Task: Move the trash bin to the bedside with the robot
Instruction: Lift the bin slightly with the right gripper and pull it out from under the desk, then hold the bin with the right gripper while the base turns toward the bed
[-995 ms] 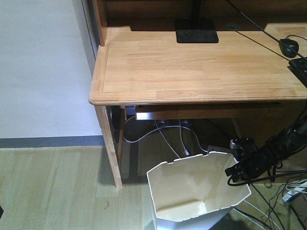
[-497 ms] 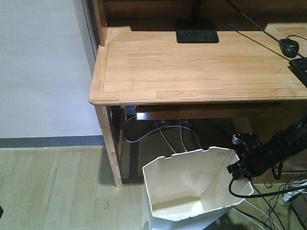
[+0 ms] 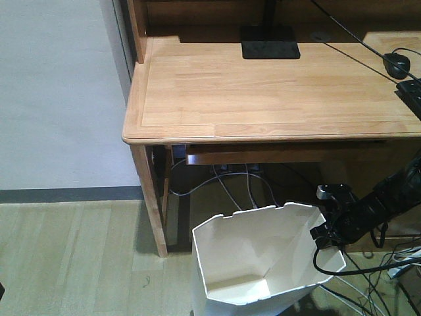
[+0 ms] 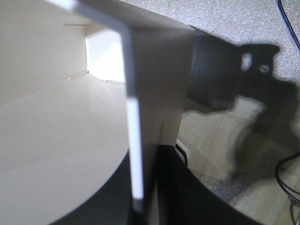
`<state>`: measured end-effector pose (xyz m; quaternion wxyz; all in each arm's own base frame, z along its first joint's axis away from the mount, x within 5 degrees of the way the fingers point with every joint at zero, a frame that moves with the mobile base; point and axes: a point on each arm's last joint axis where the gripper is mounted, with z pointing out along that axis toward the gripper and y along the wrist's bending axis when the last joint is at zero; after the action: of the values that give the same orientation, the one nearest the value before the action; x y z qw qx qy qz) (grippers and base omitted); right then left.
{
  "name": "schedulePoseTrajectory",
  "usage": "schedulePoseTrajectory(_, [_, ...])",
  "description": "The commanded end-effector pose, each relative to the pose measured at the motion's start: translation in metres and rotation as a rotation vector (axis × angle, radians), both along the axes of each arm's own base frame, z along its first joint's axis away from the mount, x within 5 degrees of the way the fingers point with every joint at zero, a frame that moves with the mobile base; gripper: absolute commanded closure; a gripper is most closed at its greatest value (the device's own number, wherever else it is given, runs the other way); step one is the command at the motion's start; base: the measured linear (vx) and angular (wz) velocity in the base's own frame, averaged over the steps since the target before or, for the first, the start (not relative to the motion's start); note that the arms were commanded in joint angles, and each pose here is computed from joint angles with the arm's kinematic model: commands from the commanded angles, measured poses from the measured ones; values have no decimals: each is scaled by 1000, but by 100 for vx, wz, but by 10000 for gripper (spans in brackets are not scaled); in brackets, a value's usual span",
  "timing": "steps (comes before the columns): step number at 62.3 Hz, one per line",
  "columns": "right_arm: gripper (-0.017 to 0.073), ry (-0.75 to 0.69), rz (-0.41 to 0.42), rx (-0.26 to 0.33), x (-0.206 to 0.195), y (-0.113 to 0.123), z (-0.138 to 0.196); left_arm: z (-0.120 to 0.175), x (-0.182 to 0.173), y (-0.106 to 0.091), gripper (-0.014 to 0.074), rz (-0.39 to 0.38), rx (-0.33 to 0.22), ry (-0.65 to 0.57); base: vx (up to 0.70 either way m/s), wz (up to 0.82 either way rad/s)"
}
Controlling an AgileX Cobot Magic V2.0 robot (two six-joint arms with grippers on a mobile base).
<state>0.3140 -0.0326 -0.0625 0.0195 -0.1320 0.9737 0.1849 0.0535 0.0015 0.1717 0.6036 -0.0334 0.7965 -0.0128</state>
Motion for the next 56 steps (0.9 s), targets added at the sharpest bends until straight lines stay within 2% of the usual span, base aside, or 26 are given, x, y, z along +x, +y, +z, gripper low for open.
schedulePoseTrajectory(1, [561, -15, -1, 132, 9, 8, 30, 4, 3, 0, 600, -2, -6, -52, 0, 0])
schedulePoseTrajectory(35, [561, -16, 0, 132, 9, 8, 30, 4, 3, 0, 600, -2, -6, -52, -1, 6])
schedulePoseTrajectory(56, [561, -16, 0, 131, 9, 8, 30, 4, 3, 0, 600, -2, -6, -52, -4, 44])
